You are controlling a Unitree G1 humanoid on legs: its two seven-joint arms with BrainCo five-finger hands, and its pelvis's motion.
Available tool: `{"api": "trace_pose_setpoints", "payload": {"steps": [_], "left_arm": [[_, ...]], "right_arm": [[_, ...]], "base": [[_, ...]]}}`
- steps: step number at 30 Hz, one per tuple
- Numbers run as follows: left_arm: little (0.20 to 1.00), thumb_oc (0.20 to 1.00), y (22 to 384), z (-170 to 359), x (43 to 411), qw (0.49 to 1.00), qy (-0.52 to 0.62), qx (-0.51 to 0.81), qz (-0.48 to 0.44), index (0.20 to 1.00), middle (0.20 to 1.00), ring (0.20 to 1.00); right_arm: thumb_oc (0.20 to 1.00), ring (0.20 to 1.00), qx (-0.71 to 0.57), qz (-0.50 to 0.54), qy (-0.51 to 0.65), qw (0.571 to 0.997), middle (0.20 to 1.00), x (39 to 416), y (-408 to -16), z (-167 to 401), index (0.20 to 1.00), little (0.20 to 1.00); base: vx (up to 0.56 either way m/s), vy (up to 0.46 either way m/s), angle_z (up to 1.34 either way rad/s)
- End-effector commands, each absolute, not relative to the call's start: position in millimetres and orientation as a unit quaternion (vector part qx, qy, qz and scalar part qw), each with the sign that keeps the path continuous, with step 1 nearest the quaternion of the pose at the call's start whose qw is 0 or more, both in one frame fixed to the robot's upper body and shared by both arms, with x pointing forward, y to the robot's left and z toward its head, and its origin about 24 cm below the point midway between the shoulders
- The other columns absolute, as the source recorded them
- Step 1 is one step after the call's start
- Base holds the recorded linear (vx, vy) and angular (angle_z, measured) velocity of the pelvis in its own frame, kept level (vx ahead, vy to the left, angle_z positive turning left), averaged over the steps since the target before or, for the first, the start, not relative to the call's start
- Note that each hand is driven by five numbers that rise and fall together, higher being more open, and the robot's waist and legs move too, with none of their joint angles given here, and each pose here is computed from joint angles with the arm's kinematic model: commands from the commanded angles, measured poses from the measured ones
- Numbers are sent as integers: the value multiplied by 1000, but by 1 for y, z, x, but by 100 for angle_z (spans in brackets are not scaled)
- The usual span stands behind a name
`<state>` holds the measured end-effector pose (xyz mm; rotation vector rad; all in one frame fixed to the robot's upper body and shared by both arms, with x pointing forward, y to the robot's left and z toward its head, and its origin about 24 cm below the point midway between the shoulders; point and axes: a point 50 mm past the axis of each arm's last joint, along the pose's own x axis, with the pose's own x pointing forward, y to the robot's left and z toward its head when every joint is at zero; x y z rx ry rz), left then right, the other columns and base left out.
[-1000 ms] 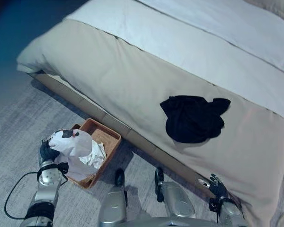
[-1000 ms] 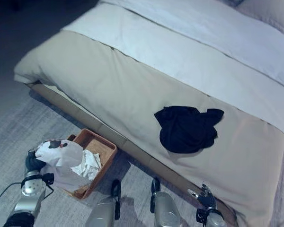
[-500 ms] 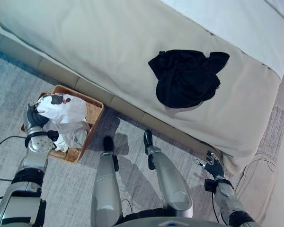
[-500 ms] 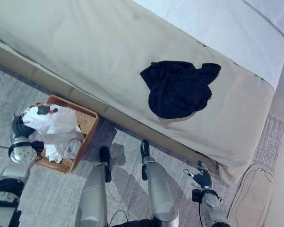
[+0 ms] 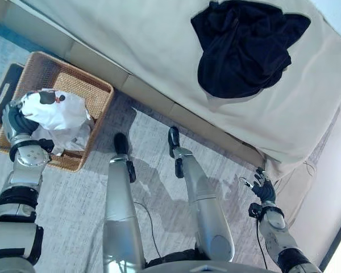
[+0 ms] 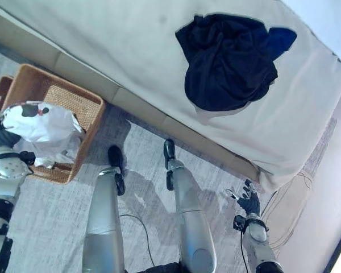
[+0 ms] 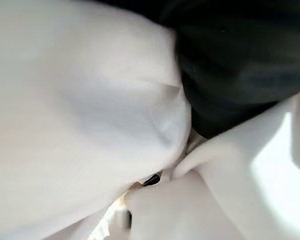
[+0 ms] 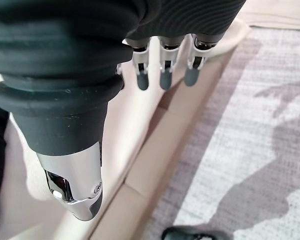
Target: Pick up clothes into the bucket
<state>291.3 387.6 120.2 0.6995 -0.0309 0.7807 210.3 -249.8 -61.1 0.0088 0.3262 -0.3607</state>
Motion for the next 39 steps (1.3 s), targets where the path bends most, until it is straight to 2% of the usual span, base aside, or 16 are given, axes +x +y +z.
{"api": "trace_pose_setpoints", "payload": {"steps": [1,6,14,18,22,23,26,28,30,32,33,34,35,36,37,39], "left_arm": [[1000,1000,412,139,284,849,1,332,411,1000,1000,1000],[1000,1000,417,129,278,847,30,339,409,1000,1000,1000],[1000,1000,436,94,243,821,110,365,425,1000,1000,1000],[1000,1000,436,78,228,818,122,347,441,1000,1000,1000],[1000,1000,430,70,225,822,115,348,437,1000,1000,1000],[1000,1000,416,66,229,834,90,345,421,1000,1000,1000],[1000,1000,395,63,238,849,60,356,386,1000,1000,1000],[1000,1000,347,48,258,878,29,384,286,1000,1000,1000],[1000,1000,336,42,261,887,26,375,269,1000,1000,1000],[1000,1000,289,28,274,921,7,338,195,1000,1000,1000],[1000,1000,249,14,280,944,8,301,138,1000,1000,1000],[1000,1000,248,14,280,944,8,300,138,1000,1000,1000],[1000,1000,209,7,280,945,-6,324,33,1000,1000,1000],[1000,1000,209,7,280,945,-6,324,33,1000,1000,1000],[1000,1000,177,-3,269,943,-10,329,-59,1000,1000,1000],[1000,1000,154,-15,257,932,0,337,-134,1000,1000,1000]], "right_arm": [[1000,1000,7,-192,135,972,1000,210,-257,-51,1000,1000],[1000,1000,-3,-164,107,981,1000,217,-253,-39,1000,1000],[1000,1000,-58,-103,-86,989,1000,240,-237,40,1000,1000],[1000,1000,-125,-109,-210,964,1000,244,-240,95,1000,1000],[1000,1000,-174,-145,-253,941,1000,243,-251,116,1000,1000],[1000,1000,-212,-180,-280,919,1000,245,-260,130,1000,1000],[1000,1000,-235,-206,-296,903,1000,250,-268,143,1000,1000],[1000,1000,-236,-247,-318,885,1000,266,-276,163,1000,1000],[1000,1000,-238,-253,-316,883,1000,269,-278,165,1000,1000],[1000,1000,-254,-273,-295,879,1000,282,-285,165,1000,1000],[1000,1000,-251,-310,-246,883,1000,297,-301,155,1000,1000],[1000,1000,-252,-310,-247,883,1000,297,-302,156,1000,1000],[1000,1000,-259,-350,-198,878,1000,308,-325,155,1000,1000],[1000,1000,-259,-350,-198,878,1000,308,-325,155,1000,1000],[1000,1000,-258,-401,-164,864,1000,310,-351,160,1000,1000],[1000,1000,-277,-429,-139,848,1000,313,-373,175,1000,1000]], "base": [[5,20,-20],[-3,-23,-9],[-21,-49,-4],[-48,-102,4],[18,-71,9],[31,-42,12],[33,-57,9],[40,-91,33],[21,-53,66],[19,-121,66],[14,-109,54],[21,-113,76],[11,-52,63],[17,-66,77],[9,-10,52],[5,-2,40]]}}
